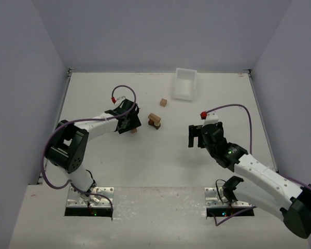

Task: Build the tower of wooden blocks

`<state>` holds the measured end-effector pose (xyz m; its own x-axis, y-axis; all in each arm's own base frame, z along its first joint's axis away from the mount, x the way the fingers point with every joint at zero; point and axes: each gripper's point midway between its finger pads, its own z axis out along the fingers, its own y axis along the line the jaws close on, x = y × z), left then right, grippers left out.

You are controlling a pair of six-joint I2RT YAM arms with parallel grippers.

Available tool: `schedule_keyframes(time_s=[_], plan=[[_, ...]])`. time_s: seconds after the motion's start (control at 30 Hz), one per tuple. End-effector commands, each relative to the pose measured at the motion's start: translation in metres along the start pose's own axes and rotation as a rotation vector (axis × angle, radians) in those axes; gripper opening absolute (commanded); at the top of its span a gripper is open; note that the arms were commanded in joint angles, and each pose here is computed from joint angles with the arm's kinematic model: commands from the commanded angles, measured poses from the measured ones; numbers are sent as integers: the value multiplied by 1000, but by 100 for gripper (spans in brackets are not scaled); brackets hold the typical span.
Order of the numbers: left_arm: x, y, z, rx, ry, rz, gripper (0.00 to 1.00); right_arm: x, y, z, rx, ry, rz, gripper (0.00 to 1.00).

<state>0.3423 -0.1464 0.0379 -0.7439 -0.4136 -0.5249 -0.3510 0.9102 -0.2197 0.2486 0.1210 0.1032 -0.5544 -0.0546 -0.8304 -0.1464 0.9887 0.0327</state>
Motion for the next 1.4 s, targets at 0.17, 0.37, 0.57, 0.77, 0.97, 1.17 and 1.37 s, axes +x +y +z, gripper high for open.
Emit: schedule_keyframes(time_s=[0.17, 0.37, 0.57, 0.77, 0.97, 1.17, 1.37], plan=[[-9, -3, 5, -43, -32, -21, 55, -11, -12, 0, 65, -72, 52, 99], [-11, -4, 10, -60, -29, -6, 47, -11, -19, 0, 103, -80, 44, 99], [-15, -4, 11, -76, -29, 21, 30, -13, -24, -4, 127, -98, 50, 99], [-22, -13, -2, -27, -37, 44, 0, -15, -26, -7, 122, -117, 56, 99], [-62, -65, -65, 170, -204, 347, 0, -16, -24, -8, 111, -118, 52, 99], [-77, -159, -157, 630, -414, 905, 0, -16, -24, -9, 107, -118, 46, 99], [-58, -182, -198, 904, -560, 1412, 0, -19, -28, -10, 121, -140, 43, 99]])
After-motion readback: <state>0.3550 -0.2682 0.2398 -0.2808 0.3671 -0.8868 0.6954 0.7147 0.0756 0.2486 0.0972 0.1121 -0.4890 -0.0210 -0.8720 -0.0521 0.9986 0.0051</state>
